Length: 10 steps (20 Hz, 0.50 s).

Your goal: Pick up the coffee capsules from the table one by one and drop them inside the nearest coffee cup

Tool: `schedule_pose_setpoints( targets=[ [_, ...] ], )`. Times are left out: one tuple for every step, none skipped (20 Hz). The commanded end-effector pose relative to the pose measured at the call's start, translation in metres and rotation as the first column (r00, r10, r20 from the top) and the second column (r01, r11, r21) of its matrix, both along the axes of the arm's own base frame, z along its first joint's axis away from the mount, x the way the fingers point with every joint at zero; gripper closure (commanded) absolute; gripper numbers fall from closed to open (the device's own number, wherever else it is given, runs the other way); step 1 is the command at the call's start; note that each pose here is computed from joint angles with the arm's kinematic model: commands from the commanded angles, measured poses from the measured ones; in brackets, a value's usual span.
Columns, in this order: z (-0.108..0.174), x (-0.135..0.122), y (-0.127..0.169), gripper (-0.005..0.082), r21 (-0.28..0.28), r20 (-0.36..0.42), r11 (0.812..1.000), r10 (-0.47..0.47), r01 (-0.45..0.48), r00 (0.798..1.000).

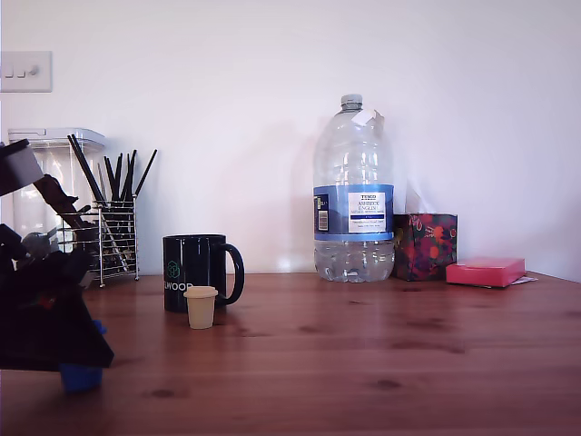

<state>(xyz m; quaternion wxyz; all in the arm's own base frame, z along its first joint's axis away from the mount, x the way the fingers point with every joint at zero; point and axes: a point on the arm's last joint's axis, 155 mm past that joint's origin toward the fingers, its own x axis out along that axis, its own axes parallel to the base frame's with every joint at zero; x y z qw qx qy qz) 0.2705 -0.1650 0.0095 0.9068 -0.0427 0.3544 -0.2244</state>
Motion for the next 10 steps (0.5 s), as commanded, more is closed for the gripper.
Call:
schedule_pose_setpoints(
  targets=[
    [0.001,0.006,0.003,0.0579,0.026,0.023,1.000,0.010,-0.010,1.000],
    [0.001,0.007,0.004,0.0579,0.031,0.030,0.999,0.010,-0.011,1.000],
    [0.001,0.007,0.003,0.0579,0.031,0.030,0.999,0.009,-0.010,0.999],
    [0.001,0.007,0.003,0.0579,0.030,0.032,0.999,0.009,-0.010,0.999],
    [0.001,0.008,0.003,0.0579,0.036,0.039,0.999,0.002,-0.004,0.999],
    [0.005,0.010,0.002,0.0579,0.039,0.060,0.999,-0.008,0.006,0.998],
    [0.011,0.013,-0.001,0.0579,0.025,0.086,1.000,-0.009,0.007,0.996],
    [0.020,0.019,-0.004,0.0579,0.003,0.125,1.000,-0.007,0.007,0.992],
    [0.031,0.025,-0.007,0.0579,-0.019,0.171,1.000,-0.005,0.008,0.985],
    [0.042,0.030,-0.010,0.0579,-0.037,0.217,0.999,-0.006,0.014,0.976]
  ],
)
